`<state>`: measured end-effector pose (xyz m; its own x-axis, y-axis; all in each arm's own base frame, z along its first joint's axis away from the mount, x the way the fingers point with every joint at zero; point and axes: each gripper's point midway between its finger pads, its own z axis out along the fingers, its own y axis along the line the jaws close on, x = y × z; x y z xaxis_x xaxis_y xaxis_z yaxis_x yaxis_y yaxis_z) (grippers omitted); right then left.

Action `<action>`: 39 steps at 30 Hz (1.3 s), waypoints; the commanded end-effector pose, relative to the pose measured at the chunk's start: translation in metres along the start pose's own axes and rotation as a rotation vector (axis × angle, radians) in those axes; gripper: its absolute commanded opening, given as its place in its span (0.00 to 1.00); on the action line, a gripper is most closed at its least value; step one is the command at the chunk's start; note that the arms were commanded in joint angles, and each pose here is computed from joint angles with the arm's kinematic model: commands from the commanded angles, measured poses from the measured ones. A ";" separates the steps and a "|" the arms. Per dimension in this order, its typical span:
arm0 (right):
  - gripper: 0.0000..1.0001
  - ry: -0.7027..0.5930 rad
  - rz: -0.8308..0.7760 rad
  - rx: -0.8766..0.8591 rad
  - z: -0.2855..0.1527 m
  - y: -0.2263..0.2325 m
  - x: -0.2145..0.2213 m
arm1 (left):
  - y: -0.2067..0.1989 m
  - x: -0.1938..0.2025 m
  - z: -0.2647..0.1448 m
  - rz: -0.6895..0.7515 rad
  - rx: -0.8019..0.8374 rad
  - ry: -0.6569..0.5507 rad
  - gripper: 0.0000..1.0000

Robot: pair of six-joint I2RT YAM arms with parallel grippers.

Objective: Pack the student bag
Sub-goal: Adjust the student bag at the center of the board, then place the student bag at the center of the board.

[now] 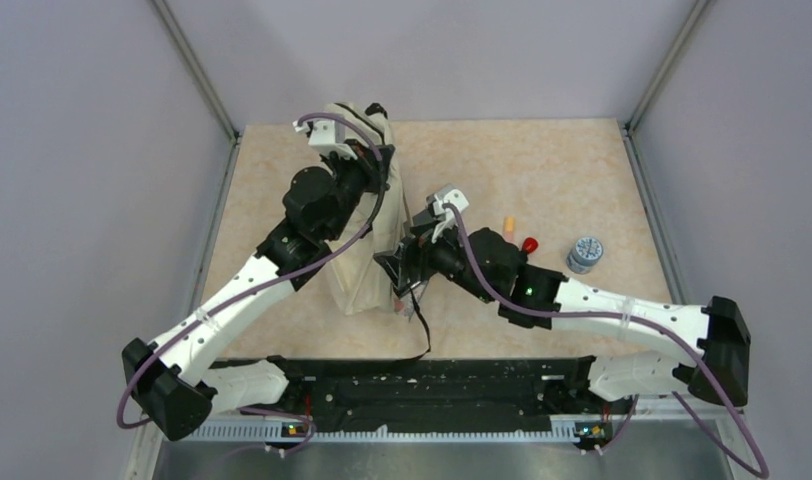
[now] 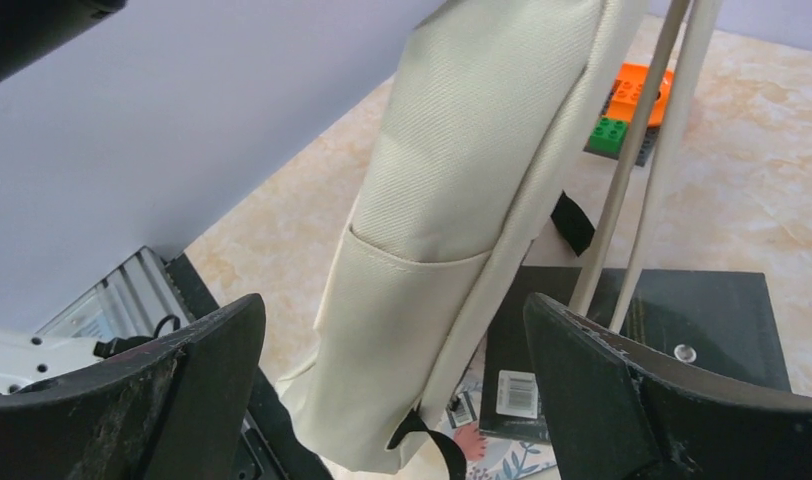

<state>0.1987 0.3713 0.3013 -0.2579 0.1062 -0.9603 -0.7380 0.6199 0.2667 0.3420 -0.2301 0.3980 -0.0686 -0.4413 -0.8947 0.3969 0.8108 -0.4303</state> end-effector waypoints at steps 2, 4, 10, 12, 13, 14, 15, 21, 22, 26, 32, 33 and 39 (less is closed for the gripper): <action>0.99 -0.023 -0.021 0.112 0.015 -0.012 -0.007 | -0.003 -0.019 -0.002 -0.006 0.005 -0.071 0.00; 0.99 0.000 -0.049 0.152 0.025 -0.018 0.001 | -0.003 -0.018 -0.002 -0.011 0.005 -0.070 0.00; 0.88 0.019 -0.109 0.225 0.047 -0.030 0.016 | -0.003 -0.017 -0.003 -0.019 0.007 -0.066 0.00; 0.67 0.017 -0.135 0.282 0.050 -0.041 0.018 | -0.004 -0.022 -0.004 -0.001 0.012 -0.076 0.00; 0.61 0.021 -0.146 0.302 0.050 -0.045 0.020 | -0.006 -0.027 -0.006 0.012 0.018 -0.081 0.00; 0.55 0.028 -0.154 0.320 0.051 -0.051 0.022 | -0.008 -0.032 -0.010 0.022 0.025 -0.089 0.00; 0.50 0.035 -0.156 0.333 0.050 -0.056 0.024 | -0.010 -0.037 -0.013 0.033 0.038 -0.093 0.00; 0.00 0.028 -0.155 0.253 0.040 -0.071 0.024 | -0.039 -0.033 -0.037 0.171 0.230 -0.001 0.25; 0.00 0.019 -0.168 0.218 0.037 -0.070 0.023 | -0.048 -0.027 -0.044 0.211 0.298 0.032 0.39; 0.00 -0.010 -0.252 0.102 0.022 -0.061 0.019 | -0.060 -0.004 -0.082 0.364 0.489 0.131 0.71; 0.00 -0.001 -0.346 -0.062 0.005 -0.042 0.024 | -0.031 0.018 -0.125 0.429 0.449 0.227 0.82; 0.00 -0.001 -0.360 -0.083 0.003 -0.040 0.026 | -0.023 0.024 -0.130 0.423 0.426 0.244 0.83; 0.00 0.002 -0.416 -0.160 -0.008 -0.035 0.042 | 0.015 0.052 -0.143 0.307 0.254 0.285 0.84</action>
<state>0.2222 0.3411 0.2181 -0.0568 -0.2081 -0.9764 -0.8146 0.5751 -0.0752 0.2046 -0.1977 0.3646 -0.0245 -0.0389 -0.9989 0.7330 0.6788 -0.0444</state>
